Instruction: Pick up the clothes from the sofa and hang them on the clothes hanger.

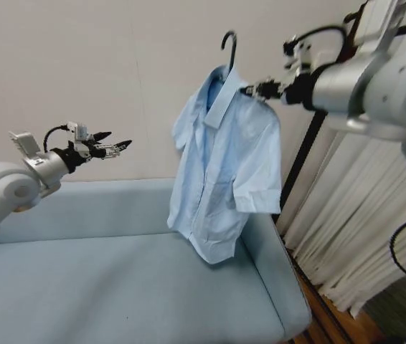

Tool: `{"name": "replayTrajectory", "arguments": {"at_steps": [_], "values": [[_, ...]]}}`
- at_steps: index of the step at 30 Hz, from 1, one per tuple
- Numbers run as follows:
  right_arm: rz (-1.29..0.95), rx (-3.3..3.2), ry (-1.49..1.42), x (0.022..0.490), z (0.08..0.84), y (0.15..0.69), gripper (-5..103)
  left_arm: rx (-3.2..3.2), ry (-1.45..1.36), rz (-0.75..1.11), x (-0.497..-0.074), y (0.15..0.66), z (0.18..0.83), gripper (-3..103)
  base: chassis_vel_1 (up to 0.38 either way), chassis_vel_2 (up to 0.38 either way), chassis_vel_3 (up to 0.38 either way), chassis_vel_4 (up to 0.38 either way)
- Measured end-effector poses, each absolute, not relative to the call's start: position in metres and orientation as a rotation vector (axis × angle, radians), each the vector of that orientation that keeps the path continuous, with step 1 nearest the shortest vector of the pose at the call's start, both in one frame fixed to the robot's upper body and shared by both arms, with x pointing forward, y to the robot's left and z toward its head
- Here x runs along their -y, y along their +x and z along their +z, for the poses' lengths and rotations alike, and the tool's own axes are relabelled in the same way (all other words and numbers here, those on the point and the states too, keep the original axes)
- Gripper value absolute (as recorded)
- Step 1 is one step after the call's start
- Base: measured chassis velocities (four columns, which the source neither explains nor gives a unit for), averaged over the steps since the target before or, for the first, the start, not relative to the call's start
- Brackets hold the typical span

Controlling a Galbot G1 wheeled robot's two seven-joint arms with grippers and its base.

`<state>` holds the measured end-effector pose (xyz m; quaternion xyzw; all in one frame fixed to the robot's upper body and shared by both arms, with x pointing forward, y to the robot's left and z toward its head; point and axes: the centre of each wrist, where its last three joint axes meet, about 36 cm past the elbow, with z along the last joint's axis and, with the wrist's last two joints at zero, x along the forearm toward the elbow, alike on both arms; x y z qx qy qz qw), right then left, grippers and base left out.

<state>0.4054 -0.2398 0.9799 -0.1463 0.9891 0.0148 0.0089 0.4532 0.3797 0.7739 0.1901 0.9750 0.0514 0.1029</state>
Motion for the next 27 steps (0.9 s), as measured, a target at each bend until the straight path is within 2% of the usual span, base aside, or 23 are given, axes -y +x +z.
{"name": "replayTrajectory", "arguments": {"at_steps": [6, 20, 27], "values": [[0.115, -3.061, -0.252, 0.241, 1.013, 0.410, 8, -2.981, 0.202, 0.061, -0.352, 0.430, 0.769, 100, 0.000, 0.000, 0.000, 0.000], [-0.107, -3.057, 0.252, 0.250, 1.023, 0.450, 8, -2.929, 0.322, 0.050, -0.377, 0.395, 0.642, 100, 0.000, 0.000, 0.000, 0.000], [-0.177, -3.024, 0.471, 0.254, 1.027, 0.453, 8, -2.931, 0.316, 0.040, -0.379, 0.382, 0.616, 100, 0.000, 0.000, 0.000, 0.000]]}}
